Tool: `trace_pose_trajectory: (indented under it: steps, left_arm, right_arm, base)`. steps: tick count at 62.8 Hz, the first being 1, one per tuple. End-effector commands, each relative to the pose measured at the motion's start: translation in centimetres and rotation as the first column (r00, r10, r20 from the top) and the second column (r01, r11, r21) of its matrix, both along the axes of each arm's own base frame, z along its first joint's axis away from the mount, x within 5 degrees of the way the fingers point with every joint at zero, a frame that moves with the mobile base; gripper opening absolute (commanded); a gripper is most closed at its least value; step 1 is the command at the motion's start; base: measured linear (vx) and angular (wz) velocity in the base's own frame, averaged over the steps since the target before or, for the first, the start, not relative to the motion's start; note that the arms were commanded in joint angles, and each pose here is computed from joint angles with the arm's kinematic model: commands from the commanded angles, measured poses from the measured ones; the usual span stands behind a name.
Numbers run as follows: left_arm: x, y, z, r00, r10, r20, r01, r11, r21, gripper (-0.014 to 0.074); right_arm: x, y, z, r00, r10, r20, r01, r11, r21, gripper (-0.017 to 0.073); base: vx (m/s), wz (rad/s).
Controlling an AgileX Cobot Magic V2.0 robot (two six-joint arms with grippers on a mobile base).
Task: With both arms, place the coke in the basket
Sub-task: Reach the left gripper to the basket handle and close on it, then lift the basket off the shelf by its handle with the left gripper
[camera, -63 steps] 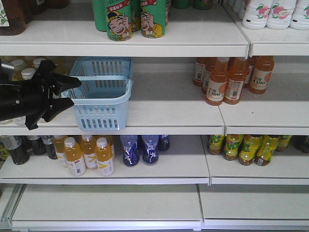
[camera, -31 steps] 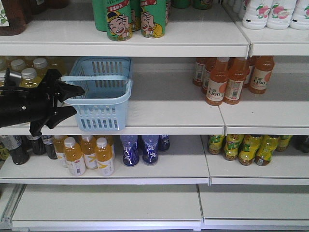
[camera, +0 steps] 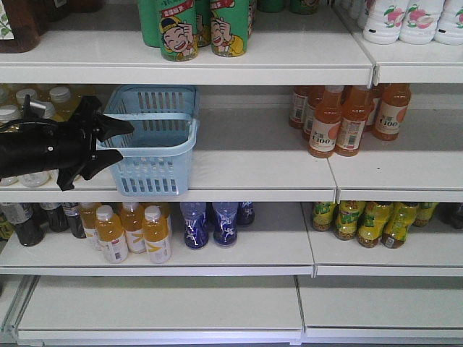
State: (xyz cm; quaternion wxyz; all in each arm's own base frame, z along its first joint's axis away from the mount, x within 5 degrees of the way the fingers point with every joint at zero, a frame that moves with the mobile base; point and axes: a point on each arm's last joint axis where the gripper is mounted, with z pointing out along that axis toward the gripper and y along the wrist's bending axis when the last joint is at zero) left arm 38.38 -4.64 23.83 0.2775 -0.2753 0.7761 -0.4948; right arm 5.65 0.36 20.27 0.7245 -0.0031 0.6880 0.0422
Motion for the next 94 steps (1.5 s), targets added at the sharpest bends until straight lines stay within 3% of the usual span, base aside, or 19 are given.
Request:
trace_pose_trajectory:
  steps: [1,25,94]
  left_arm:
    - [1.0,-0.1,3.1,0.997,0.032,0.077,-0.023,0.994,-0.110,0.0447]
    - [4.5,0.1,2.8,0.995,0.047,0.087,-0.035,0.991,-0.130,0.0447]
    - [9.0,0.6,1.3,0.991,0.107,0.080,-0.094,0.985,-0.144,0.0428]
  right_arm:
    - [-0.1,-0.1,0.5,0.997,-0.006,0.079,0.007,1.000,-0.006,-0.0002]
    - [-0.1,-0.1,0.5,0.997,-0.006,0.077,0.006,1.000,-0.006,-0.0002]
    - [-0.1,-0.1,0.5,0.997,-0.006,0.080,0.007,1.000,-0.006,-0.0002]
  base:
    - [0.00,0.00]
    - [0.00,0.00]
    - [0.00,0.00]
